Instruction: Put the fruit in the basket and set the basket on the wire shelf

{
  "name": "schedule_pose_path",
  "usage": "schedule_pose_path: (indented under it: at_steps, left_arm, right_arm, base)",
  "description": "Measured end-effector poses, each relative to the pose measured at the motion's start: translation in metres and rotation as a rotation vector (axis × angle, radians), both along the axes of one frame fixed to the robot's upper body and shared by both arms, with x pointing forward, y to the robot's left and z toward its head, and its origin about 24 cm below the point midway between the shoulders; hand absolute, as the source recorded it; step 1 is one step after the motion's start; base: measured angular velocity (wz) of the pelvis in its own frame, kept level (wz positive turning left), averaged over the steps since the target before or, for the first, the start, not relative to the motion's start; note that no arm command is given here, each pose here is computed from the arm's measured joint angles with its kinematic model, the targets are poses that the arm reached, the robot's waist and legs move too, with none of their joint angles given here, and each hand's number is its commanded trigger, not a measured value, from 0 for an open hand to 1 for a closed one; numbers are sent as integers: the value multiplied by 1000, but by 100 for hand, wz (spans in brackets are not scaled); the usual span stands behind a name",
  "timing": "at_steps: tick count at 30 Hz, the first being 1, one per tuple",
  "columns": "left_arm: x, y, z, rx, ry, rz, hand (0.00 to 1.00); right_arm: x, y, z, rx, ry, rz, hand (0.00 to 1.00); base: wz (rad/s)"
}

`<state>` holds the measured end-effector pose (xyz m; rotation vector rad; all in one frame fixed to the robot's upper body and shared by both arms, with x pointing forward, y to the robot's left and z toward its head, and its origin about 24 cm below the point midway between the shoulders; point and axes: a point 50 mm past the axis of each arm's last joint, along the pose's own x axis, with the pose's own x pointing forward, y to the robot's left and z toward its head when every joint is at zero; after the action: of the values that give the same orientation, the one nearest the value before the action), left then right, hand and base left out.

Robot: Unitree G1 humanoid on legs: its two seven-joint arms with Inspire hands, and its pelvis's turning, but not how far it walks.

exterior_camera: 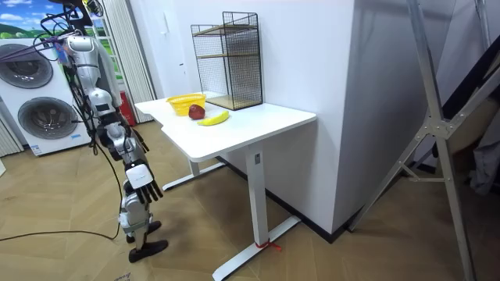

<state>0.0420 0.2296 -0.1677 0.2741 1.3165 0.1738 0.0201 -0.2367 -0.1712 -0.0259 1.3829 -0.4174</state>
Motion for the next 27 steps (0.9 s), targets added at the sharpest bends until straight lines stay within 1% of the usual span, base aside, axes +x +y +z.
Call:
schedule_pose_path:
  at_steps: [2, 9, 14, 19, 25, 27]
  left_arm:
    - [-2, -1, 0, -4, 0, 21, 0]
    - [-6, 0, -1, -4, 8, 32, 0]
    - [-9, 0, -1, -4, 11, 58, 0]
    - [-15, 0, -1, -13, 17, 92, 0]
    - [-20, -1, -2, -17, 33, 98, 0]
    - [-20, -2, -2, -19, 32, 101, 0]
  right_arm:
    - [-6, 0, 0, 6, 3, -57, 0]
    - [-12, -1, 0, -9, 13, -99, 0]
    - [-16, -2, 0, -2, 21, -189, 0]
    - [-19, -1, 0, 5, 25, -213, 0]
    - [-23, 0, -1, 13, 40, -238, 0]
    - [-21, 0, -1, 19, 25, -290, 0]
  base:
    - [0]
    - [-5]
    - [-1]
    - [0]
    - [0]
    - [0]
